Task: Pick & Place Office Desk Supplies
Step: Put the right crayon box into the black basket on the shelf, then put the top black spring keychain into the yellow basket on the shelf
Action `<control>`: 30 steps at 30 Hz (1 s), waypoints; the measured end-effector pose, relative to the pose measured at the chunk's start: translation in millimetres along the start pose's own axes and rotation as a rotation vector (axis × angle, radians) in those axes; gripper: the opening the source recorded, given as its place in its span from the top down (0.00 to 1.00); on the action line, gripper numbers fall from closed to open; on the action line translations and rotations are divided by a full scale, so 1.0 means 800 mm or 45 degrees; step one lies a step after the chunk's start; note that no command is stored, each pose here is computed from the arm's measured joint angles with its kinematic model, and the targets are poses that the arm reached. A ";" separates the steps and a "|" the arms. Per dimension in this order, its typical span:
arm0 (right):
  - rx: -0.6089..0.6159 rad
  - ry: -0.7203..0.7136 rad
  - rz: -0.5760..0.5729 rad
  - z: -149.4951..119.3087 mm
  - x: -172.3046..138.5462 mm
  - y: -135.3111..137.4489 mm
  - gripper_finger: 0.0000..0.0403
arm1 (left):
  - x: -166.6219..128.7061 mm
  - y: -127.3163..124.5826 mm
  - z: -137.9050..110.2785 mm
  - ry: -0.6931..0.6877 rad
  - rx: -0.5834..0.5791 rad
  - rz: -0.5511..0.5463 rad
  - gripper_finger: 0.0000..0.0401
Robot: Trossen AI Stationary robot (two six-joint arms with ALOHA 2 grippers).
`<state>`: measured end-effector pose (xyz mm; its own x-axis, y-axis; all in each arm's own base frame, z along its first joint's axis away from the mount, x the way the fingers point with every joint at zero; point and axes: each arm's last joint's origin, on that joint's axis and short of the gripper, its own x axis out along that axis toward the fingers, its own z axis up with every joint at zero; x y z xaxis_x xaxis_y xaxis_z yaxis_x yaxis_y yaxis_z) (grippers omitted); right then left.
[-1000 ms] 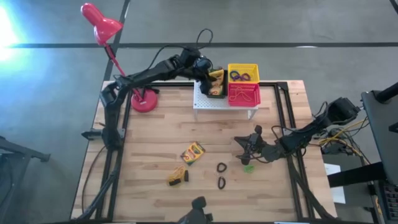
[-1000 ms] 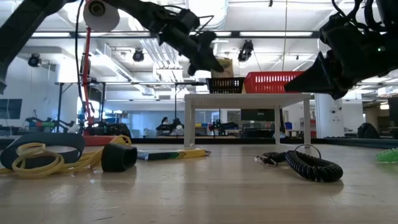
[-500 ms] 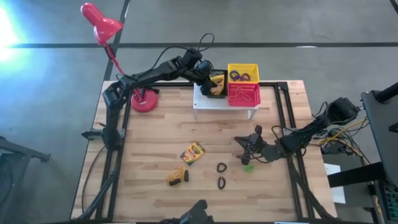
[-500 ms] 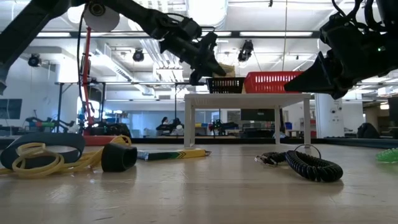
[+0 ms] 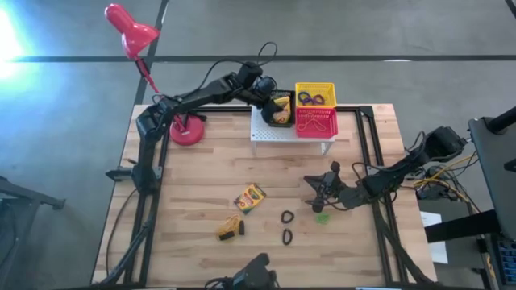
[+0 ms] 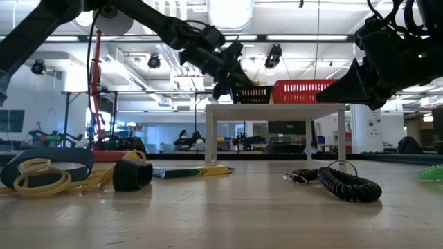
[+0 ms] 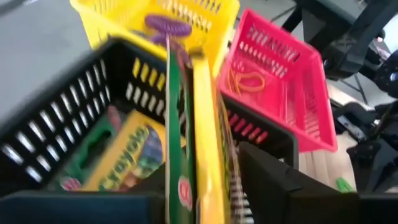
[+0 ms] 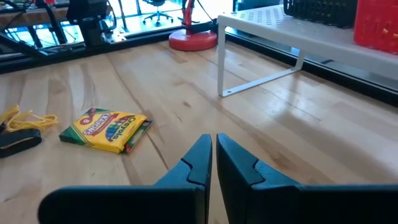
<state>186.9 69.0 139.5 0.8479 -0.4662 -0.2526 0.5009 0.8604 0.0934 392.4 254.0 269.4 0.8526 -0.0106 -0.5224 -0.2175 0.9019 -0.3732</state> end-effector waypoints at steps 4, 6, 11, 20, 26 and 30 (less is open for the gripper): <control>0.000 0.000 0.000 0.000 0.000 0.000 0.94 | -0.005 -0.002 0.011 -0.044 0.055 0.009 0.62; 0.000 0.000 0.000 0.000 0.000 0.000 0.94 | -0.008 -0.004 0.019 -0.070 0.095 0.033 0.60; 0.000 0.000 -0.001 0.000 0.000 0.000 0.94 | -0.018 -0.008 0.038 -0.139 0.186 0.165 0.57; -0.004 0.002 -0.001 0.000 0.000 0.000 0.94 | -0.039 -0.042 0.064 -0.176 0.321 0.175 0.59; -0.031 0.029 -0.004 -0.003 0.001 -0.002 0.94 | -0.042 -0.125 0.039 0.027 0.433 0.037 0.64; -0.089 0.057 0.045 -0.004 0.002 -0.001 0.94 | -0.022 -0.187 -0.010 0.185 0.517 -0.036 0.68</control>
<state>187.1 67.9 136.1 0.8554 -0.4266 -0.2936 0.4559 0.8893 0.0359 405.7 115.4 328.3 0.7735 -0.0719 -0.6298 0.0342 0.9968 -0.0718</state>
